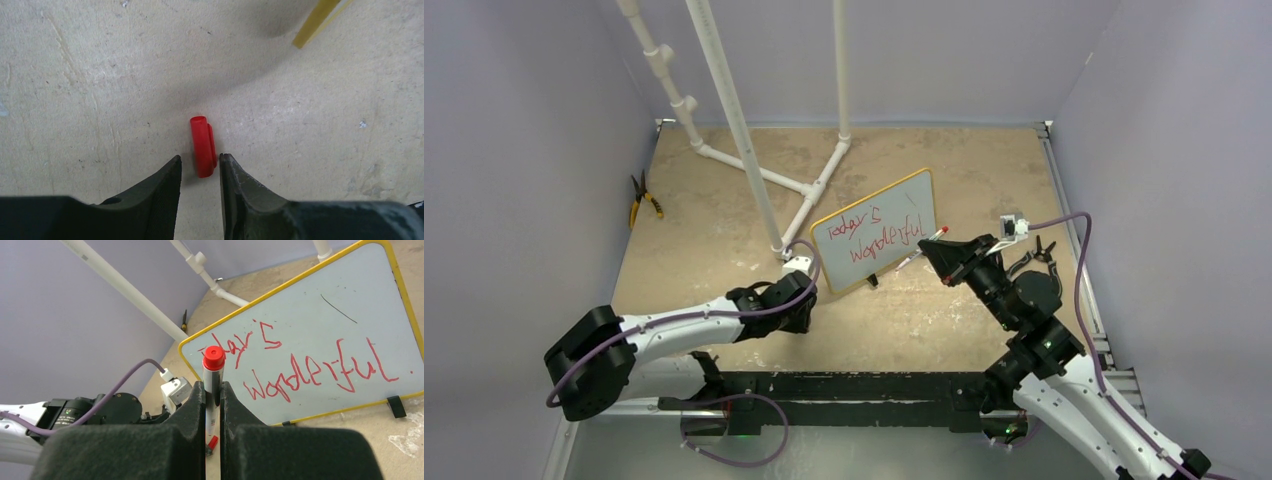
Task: Write a sentence on the whiteboard
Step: Pick up the pen cap from the center of the board, then insert the whiteboard marker without the cap into the pen cap.
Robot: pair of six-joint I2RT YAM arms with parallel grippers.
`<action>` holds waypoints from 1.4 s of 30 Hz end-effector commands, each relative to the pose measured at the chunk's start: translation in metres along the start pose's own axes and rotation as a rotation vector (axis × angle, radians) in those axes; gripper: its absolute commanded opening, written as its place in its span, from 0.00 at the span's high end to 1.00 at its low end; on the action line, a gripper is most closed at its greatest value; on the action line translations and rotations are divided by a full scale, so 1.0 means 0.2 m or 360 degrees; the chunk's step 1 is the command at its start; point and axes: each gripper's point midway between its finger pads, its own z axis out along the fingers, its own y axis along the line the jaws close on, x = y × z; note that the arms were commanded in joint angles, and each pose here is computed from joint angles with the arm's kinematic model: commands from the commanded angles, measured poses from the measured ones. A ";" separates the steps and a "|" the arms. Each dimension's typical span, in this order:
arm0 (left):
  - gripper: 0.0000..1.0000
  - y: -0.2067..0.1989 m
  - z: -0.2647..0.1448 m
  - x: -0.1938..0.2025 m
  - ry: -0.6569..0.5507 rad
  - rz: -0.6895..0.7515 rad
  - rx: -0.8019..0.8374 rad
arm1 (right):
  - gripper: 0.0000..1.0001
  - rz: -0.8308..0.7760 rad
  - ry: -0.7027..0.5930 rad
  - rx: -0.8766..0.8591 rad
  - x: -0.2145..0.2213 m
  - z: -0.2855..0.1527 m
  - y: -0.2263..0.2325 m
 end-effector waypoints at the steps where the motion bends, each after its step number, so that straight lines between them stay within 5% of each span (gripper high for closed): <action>1: 0.69 0.02 0.03 0.02 0.0002 0.0002 -0.0027 | 1.00 -0.0013 -0.0049 -0.0040 -0.05 0.01 0.04; 6: 0.78 0.05 0.04 0.05 0.0021 0.0017 -0.0055 | 1.00 0.0019 -0.0044 -0.0030 -0.04 0.01 0.03; 10: 1.00 0.05 0.05 0.08 0.0037 0.0028 -0.0031 | 1.00 0.0025 -0.0026 -0.0024 -0.01 0.01 0.02; 17: 1.00 0.06 -0.05 -0.05 -0.0159 0.0022 0.0009 | 1.00 0.0005 0.0008 -0.0073 0.01 0.00 0.04; 29: 1.00 -0.06 -0.61 -0.59 -0.0689 0.0103 0.0200 | 1.00 -0.0026 -0.0049 -0.0096 -0.15 -0.04 0.14; 35: 1.00 -0.36 -0.87 -0.80 -0.0815 0.0424 0.0586 | 1.00 0.0013 -0.0101 -0.0225 -0.22 -0.07 0.25; 42: 1.00 -0.77 -0.96 -0.74 -0.0782 0.0882 0.1256 | 1.00 0.0114 -0.0063 -0.0490 -0.20 -0.09 0.40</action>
